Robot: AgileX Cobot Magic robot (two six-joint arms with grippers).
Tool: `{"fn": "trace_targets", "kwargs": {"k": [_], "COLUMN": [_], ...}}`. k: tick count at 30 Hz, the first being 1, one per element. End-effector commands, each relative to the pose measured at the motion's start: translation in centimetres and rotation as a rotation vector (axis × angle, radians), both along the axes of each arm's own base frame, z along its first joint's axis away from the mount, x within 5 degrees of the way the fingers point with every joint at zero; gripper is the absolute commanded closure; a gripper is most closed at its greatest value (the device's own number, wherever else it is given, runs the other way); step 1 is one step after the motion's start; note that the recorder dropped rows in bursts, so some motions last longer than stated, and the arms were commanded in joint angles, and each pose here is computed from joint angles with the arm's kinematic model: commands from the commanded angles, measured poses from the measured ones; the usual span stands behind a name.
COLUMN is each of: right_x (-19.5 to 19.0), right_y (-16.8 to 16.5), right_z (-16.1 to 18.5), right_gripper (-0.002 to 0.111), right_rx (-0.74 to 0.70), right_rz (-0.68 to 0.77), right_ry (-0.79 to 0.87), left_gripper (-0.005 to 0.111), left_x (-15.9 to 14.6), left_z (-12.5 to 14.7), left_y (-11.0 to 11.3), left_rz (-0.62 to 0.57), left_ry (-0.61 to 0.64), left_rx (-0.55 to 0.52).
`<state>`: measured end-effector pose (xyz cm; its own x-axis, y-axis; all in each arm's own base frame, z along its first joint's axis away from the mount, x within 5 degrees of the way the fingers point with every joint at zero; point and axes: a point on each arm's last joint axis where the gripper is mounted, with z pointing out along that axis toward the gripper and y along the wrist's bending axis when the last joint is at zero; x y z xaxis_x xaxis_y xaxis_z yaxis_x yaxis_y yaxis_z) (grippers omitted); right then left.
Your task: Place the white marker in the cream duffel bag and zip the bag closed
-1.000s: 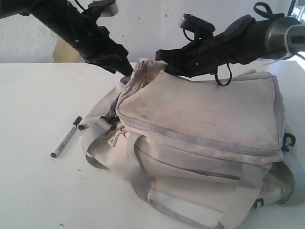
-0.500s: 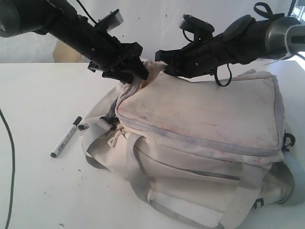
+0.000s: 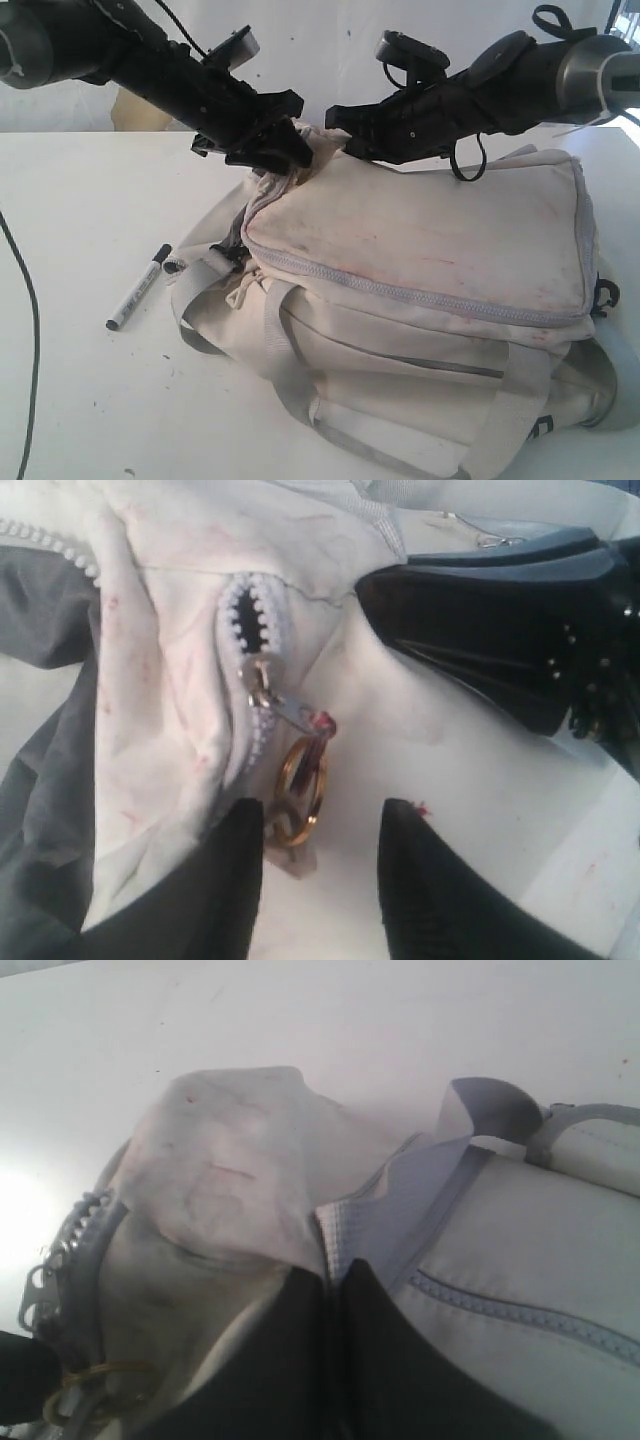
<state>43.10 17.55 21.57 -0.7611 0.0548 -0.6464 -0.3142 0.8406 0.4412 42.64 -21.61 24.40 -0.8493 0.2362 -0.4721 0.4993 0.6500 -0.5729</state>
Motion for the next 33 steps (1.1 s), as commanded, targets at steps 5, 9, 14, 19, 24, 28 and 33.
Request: {"fn": "trace_targets", "kwargs": {"k": [5,9,14,19,24,28,33], "right_x": [0.1,0.1,0.1,0.0,0.0,0.0,0.1], "right_y": [-0.3,-0.3,-0.3,-0.2,-0.2,-0.2,-0.3], "right_z": [0.4,0.4,0.4,0.4,0.4,0.4,0.4], "right_gripper": [0.108,0.108,0.108,0.108,0.108,0.108,0.108], "right_rx": [0.005,0.005,0.005,0.006,0.006,0.006,0.004], "right_rz": [-0.009,-0.009,-0.007,-0.004,-0.003,-0.003,-0.007], "right_ry": [-0.009,-0.009,-0.007,-0.004,-0.003,-0.003,-0.008], "left_gripper": [0.072,0.072,0.072,0.072,0.08,0.107,0.107], "left_x": [0.3,0.5,0.8,1.0,1.2,0.8,-0.3], "left_z": [-1.1,-1.9,-2.9,-3.1,-3.0,-3.0,-1.4], "left_y": [-0.3,-0.3,-0.5,-0.6,-0.6,-0.4,1.5], "left_rz": [-0.002,0.003,0.012,0.03,0.046,-0.019,-0.122], "left_ry": [0.016,0.026,0.053,0.053,0.032,0.022,0.015], "left_rx": [-0.017,-0.01,-0.022,-0.037,-0.048,-0.014,0.109]}}
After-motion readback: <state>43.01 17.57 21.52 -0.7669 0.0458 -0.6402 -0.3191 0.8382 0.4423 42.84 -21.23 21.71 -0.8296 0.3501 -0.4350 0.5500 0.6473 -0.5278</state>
